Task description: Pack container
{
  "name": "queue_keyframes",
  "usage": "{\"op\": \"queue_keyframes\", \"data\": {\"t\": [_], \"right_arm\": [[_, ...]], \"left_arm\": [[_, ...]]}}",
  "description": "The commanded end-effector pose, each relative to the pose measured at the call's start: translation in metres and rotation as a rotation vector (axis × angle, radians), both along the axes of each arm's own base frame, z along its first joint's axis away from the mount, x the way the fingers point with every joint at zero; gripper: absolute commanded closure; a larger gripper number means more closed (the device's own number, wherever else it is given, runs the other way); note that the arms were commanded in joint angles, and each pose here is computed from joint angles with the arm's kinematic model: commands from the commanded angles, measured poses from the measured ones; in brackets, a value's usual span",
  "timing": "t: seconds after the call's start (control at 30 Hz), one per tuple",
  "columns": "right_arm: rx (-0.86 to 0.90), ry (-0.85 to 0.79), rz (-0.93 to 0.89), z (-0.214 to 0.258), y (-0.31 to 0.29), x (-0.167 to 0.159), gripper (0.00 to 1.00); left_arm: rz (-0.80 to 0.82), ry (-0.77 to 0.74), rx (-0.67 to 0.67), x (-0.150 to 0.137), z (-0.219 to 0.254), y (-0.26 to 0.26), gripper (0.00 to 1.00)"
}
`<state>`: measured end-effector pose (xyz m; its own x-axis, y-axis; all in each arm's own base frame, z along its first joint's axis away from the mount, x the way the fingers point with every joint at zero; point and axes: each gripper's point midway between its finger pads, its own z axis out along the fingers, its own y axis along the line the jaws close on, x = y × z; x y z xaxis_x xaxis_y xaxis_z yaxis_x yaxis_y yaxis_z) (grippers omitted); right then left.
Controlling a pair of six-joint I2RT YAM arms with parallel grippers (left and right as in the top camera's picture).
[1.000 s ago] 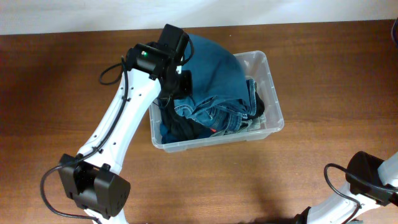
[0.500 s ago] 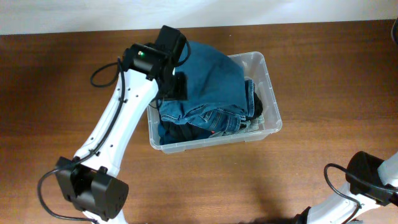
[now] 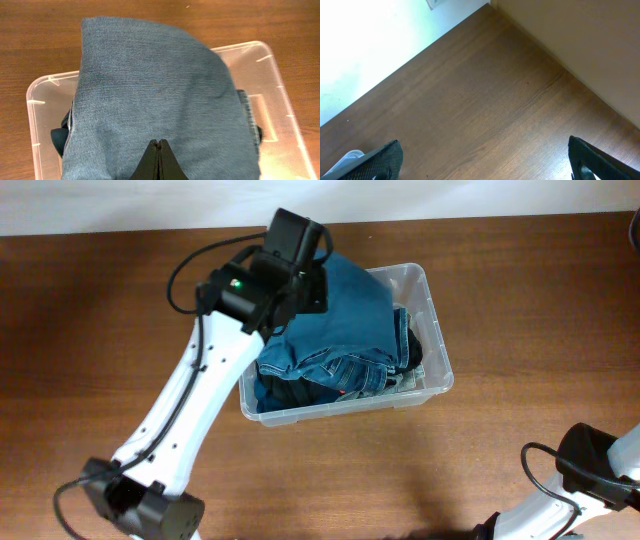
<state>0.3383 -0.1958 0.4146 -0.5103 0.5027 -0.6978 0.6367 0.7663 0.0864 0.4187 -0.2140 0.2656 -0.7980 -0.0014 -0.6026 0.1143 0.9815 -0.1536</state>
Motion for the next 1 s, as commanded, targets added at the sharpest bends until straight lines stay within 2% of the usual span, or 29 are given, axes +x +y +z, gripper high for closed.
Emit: {"op": "queue_keyframes", "data": {"t": [0.0, 0.1, 0.37, 0.63, 0.8, 0.93, 0.97], "right_arm": [[-0.005, -0.001, -0.006, 0.003, 0.000, -0.005, 0.02], [-0.005, -0.001, -0.006, 0.003, 0.000, -0.005, 0.02], [-0.005, -0.001, -0.006, 0.003, 0.000, -0.005, 0.02], [-0.005, -0.001, -0.006, 0.003, 0.000, -0.005, 0.02], [-0.005, -0.001, -0.006, 0.003, 0.000, -0.005, 0.02], [-0.006, -0.001, -0.006, 0.003, 0.000, -0.005, 0.02], [-0.005, -0.001, -0.006, 0.003, 0.000, -0.005, 0.02]], "left_arm": [[0.056, 0.061, 0.105, 0.018, -0.044, 0.008, 0.99], [0.061, 0.176, 0.172, 0.012, -0.082, 0.015, 0.99], [0.052, 0.592, 0.416, -0.043, -0.181, 0.049, 0.99], [0.068, 0.763, 0.502, -0.060, -0.248, 0.055, 1.00], [0.066, 0.735, 0.488, -0.057, -0.239, 0.049, 1.00], [0.066, 0.602, 0.406, -0.045, -0.181, 0.034, 1.00], [0.060, 0.494, 0.341, -0.038, -0.139, 0.025, 1.00]]}}
